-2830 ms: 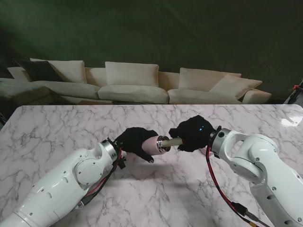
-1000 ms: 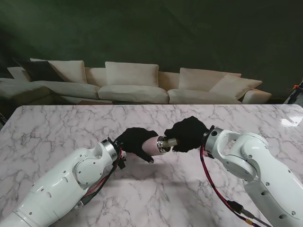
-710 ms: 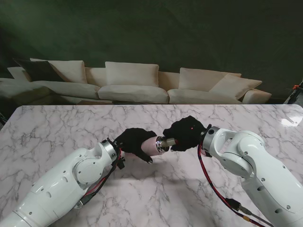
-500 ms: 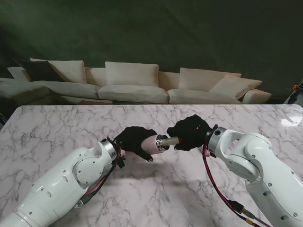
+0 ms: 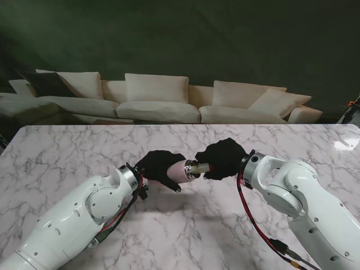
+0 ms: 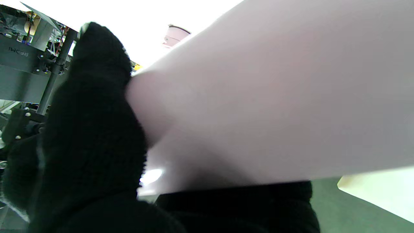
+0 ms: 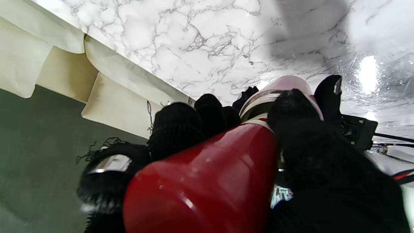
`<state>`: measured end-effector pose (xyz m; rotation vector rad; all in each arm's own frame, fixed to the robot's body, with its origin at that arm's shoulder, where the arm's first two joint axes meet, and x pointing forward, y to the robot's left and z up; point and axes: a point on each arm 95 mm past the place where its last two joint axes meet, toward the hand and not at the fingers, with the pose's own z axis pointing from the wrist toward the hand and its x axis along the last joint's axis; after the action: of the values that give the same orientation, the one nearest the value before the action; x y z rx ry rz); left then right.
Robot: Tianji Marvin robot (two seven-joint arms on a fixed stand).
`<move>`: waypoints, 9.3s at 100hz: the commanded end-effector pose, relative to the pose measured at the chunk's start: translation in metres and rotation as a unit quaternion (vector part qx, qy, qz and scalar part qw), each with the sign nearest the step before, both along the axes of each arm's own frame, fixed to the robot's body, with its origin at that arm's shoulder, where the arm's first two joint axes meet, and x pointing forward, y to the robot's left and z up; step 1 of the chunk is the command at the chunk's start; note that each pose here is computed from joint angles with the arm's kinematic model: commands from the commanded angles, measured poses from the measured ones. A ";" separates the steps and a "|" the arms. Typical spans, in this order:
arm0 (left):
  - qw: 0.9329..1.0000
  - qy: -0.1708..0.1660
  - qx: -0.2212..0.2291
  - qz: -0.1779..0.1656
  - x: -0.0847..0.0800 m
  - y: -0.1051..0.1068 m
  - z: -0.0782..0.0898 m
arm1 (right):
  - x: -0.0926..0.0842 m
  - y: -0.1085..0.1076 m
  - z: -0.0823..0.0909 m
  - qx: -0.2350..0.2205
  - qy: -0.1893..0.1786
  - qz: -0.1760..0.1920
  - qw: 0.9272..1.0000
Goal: Clean the thermos with cup brush
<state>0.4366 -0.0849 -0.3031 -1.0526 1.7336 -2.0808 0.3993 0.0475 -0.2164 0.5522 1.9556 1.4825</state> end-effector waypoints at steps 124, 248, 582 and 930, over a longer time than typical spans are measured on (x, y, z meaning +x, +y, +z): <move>1.000 -0.003 0.006 0.016 0.005 0.008 0.001 | -0.042 -0.052 0.020 0.062 -0.028 -0.057 0.996; 1.000 -0.016 -0.011 0.016 0.005 0.003 0.004 | -0.090 -0.137 -0.063 0.065 -0.032 -0.243 0.967; 1.000 -0.005 -0.008 0.017 0.002 0.003 0.005 | 0.043 -0.132 -0.087 -0.026 0.007 -0.254 0.967; 0.999 -0.014 -0.024 0.023 0.007 -0.002 0.009 | -0.012 -0.013 -0.032 0.423 0.066 -0.112 0.897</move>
<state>0.4428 -0.0829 -0.2976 -1.0732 1.6309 -2.0958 0.3877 0.0314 -0.2459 1.2023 1.1894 2.1445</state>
